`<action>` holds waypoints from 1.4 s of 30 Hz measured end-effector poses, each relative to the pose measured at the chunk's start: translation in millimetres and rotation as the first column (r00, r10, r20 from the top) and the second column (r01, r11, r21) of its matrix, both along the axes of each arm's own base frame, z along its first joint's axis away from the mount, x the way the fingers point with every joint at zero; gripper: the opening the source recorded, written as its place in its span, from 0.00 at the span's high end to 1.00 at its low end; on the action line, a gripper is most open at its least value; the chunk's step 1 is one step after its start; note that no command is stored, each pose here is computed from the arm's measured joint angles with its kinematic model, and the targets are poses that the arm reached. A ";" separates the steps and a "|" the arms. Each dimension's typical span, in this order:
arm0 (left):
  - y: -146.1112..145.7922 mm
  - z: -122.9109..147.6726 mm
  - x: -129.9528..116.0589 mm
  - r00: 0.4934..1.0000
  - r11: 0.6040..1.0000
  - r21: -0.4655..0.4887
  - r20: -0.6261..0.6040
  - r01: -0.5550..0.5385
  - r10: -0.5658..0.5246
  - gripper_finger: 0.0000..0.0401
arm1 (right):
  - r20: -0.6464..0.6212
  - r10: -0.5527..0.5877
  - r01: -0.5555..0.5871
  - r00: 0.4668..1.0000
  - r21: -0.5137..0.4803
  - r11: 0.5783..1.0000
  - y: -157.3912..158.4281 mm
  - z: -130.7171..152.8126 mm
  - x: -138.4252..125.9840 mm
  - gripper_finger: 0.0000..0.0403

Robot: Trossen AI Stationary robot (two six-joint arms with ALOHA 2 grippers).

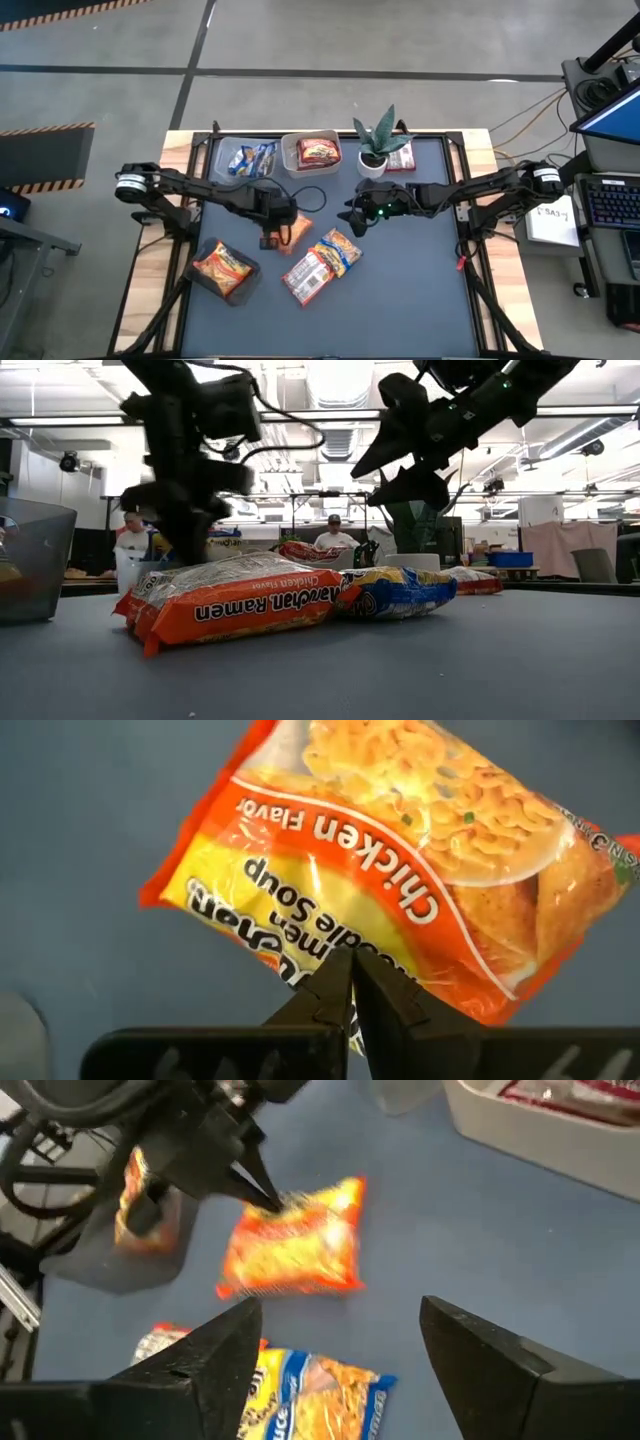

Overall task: Sort Maruchan noodles
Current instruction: Put the orange noodle pack into the black bin

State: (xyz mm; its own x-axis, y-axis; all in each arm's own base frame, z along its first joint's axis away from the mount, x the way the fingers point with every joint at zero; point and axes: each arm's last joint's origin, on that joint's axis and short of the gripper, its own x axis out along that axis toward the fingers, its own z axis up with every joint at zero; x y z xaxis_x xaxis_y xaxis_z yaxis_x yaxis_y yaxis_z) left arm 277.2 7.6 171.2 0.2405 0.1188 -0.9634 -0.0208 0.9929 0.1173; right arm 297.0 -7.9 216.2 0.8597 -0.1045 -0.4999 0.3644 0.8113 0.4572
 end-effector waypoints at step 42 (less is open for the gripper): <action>-4.8 -33.9 -29.1 0.989 0.986 -0.163 0.138 -0.028 0.051 1.00 | 0.004 0.024 -0.024 1.000 0.238 0.971 -41.1 -84.8 87.6 0.19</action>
State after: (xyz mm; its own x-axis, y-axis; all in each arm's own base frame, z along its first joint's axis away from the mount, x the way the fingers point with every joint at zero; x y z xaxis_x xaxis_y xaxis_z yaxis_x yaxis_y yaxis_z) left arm 248.1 2.8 137.2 0.3732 -0.0222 -0.9275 -0.0655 0.9966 -0.0502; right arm 384.6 -49.0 131.4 0.8612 0.0380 -0.5068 0.3453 0.6879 0.6384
